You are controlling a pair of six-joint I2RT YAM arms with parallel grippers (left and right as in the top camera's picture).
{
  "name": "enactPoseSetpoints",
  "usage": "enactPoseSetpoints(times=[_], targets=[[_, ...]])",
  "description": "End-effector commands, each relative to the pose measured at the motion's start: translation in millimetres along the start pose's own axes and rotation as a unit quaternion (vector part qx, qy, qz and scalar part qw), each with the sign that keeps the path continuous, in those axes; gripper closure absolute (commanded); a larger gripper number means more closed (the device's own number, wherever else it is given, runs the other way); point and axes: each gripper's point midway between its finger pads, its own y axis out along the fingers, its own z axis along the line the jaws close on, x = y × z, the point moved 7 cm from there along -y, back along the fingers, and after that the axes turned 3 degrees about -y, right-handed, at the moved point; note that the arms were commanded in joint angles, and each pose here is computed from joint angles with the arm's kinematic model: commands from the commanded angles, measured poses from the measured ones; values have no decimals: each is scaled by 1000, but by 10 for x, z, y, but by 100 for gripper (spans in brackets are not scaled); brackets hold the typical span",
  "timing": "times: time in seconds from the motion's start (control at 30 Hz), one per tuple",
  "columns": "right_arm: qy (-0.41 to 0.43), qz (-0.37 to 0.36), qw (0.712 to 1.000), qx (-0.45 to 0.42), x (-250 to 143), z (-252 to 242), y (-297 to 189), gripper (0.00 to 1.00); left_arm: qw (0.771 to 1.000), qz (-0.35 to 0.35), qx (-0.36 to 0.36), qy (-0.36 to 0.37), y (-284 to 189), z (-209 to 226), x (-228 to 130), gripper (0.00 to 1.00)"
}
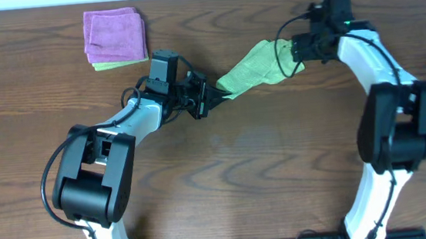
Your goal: Fold the cloth
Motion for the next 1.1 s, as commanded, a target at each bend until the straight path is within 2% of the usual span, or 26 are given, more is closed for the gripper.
enactPoseSetpoints(times=[0.0, 0.17, 0.33, 0.4, 0.57, 0.7, 0.87, 0.93, 1.07], targets=[[138, -24, 988, 60, 140, 43, -382, 19, 1000, 6, -8, 23, -42, -73, -53, 94], [245, 11, 952, 184, 144, 273, -395, 16, 1000, 6, -8, 29, -39, -72, -55, 94], [286, 26, 912, 294, 181, 510, -187, 15, 999, 7, -8, 33, -39, -73, -57, 94], [311, 25, 898, 309, 180, 515, -71, 15, 999, 8, -8, 33, -39, -73, -59, 94], [375, 40, 876, 301, 96, 464, 115, 16, 999, 7, -8, 35, -39, -73, -57, 94], [419, 65, 862, 278, -7, 434, 171, 13, 999, 6, -8, 37, -39, -73, -56, 94], [424, 52, 869, 252, -7, 434, 207, 12, 999, 7, -8, 37, -39, -73, -57, 94], [425, 34, 874, 232, 15, 399, 231, 20, 999, 7, -8, 37, -39, -73, -58, 94], [414, 11, 880, 235, 75, 394, 268, 12, 999, 7, -8, 41, -39, -73, -58, 94]])
